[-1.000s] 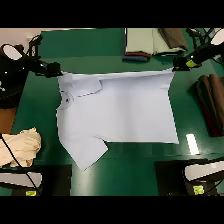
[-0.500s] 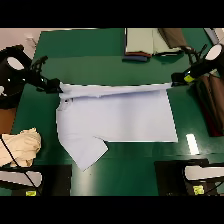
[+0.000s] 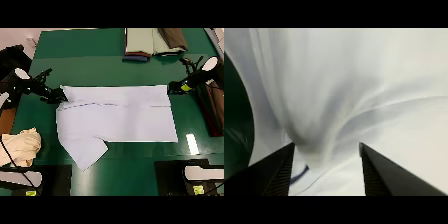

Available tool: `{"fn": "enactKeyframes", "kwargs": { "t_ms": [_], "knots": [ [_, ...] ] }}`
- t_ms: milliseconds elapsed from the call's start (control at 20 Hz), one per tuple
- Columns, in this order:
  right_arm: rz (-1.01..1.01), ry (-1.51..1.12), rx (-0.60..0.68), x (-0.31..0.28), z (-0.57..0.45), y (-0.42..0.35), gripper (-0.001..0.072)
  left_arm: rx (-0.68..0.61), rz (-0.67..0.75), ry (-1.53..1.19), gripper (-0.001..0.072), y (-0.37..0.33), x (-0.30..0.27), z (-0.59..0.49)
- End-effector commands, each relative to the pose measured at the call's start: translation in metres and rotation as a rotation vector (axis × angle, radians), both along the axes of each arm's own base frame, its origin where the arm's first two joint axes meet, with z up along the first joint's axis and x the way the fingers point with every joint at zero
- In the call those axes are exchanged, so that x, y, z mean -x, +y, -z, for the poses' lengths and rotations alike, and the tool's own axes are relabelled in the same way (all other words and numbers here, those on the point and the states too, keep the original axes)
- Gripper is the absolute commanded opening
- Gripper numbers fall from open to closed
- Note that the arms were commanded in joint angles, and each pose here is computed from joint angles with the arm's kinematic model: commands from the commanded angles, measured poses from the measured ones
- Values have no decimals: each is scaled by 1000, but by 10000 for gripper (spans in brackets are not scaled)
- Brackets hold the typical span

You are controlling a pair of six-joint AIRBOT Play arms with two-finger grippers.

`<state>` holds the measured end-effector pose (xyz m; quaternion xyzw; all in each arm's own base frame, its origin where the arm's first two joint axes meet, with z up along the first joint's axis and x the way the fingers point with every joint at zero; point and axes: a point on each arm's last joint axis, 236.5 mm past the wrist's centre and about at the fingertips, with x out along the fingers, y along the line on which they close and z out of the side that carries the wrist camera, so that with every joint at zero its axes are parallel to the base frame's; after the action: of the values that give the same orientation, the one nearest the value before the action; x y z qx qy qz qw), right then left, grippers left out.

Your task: Fold the shirts.

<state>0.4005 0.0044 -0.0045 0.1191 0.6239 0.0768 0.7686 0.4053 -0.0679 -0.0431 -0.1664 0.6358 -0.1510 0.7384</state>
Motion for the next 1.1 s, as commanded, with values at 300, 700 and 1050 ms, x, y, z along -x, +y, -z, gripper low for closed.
{"fn": "enactKeyframes", "kwargs": {
  "t_ms": [300,700,1050],
  "knots": [
    [153,115,-115,118,-9,-39,319,-177,13,-19,491,28,110,-36],
    [316,347,-250,225,78,-20,464,-157,-52,107,490,20,189,7],
    [157,343,-191,223,88,8,170,-153,-41,131,491,19,195,8]
  ]
}}
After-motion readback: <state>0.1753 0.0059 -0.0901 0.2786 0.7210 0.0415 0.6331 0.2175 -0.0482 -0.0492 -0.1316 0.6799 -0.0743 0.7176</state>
